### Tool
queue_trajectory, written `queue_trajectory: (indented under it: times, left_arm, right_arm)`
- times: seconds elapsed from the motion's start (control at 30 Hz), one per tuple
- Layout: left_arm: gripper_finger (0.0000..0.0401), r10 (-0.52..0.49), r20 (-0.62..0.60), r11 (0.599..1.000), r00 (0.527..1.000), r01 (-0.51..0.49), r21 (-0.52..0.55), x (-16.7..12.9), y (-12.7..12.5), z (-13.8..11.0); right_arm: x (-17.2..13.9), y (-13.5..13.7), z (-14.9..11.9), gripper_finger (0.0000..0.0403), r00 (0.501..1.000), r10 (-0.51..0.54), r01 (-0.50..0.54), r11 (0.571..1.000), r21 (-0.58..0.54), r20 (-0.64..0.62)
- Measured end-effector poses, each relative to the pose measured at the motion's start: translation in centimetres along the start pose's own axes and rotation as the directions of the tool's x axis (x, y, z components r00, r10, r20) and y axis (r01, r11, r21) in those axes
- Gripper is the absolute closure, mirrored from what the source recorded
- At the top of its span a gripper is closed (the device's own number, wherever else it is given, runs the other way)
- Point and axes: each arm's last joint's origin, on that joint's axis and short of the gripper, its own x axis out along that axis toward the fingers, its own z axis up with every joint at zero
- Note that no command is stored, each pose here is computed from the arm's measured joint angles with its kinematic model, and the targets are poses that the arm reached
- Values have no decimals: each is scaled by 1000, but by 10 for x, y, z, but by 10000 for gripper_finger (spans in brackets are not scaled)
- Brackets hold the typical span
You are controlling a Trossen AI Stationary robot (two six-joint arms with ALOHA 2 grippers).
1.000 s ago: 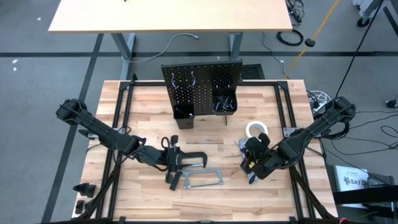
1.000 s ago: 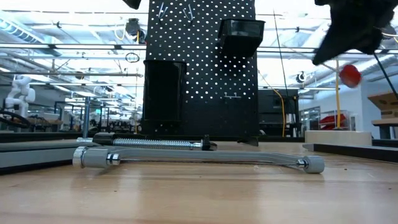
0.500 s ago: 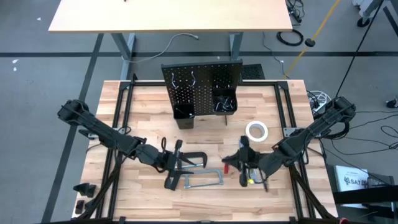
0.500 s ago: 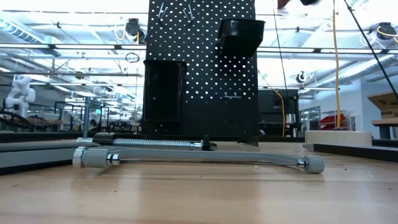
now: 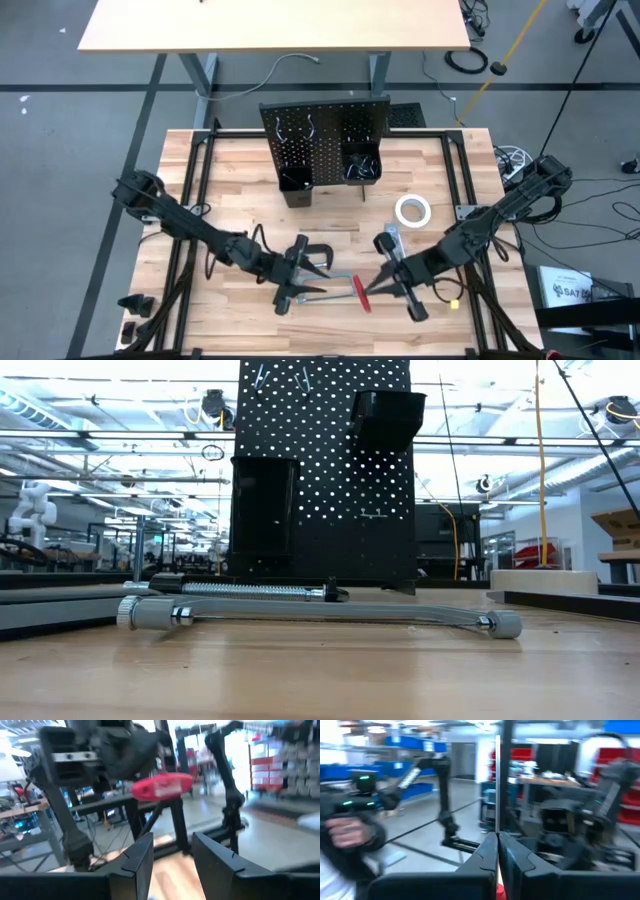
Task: Hang tools onto peg board
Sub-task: Put the red allen wrench into the left black bin on the peg board
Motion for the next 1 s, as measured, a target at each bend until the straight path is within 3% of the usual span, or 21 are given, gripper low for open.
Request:
queue_trajectory:
  times: [0.17,0.33,0.5,0.77,1.0]
  left_arm:
    - [260,5,97,986,995,11,-168,9,4,-15]
    - [260,-52,197,923,979,123,-364,14,20,-30]
    - [260,-141,327,879,934,271,-393,15,25,-40]
    - [260,-196,371,851,908,345,-395,16,28,-54]
    - [260,-257,413,814,874,426,-394,25,28,-42]
  right_arm:
    - [2,2,0,403,999,41,-39,996,-75,17]
    - [9,1,-6,403,999,35,-28,989,-144,41]
    - [19,-6,-16,403,998,18,-9,987,-163,55]
    - [31,-18,-23,403,978,127,-85,967,-241,165]
    - [36,-31,-29,403,979,117,-68,960,-273,166]
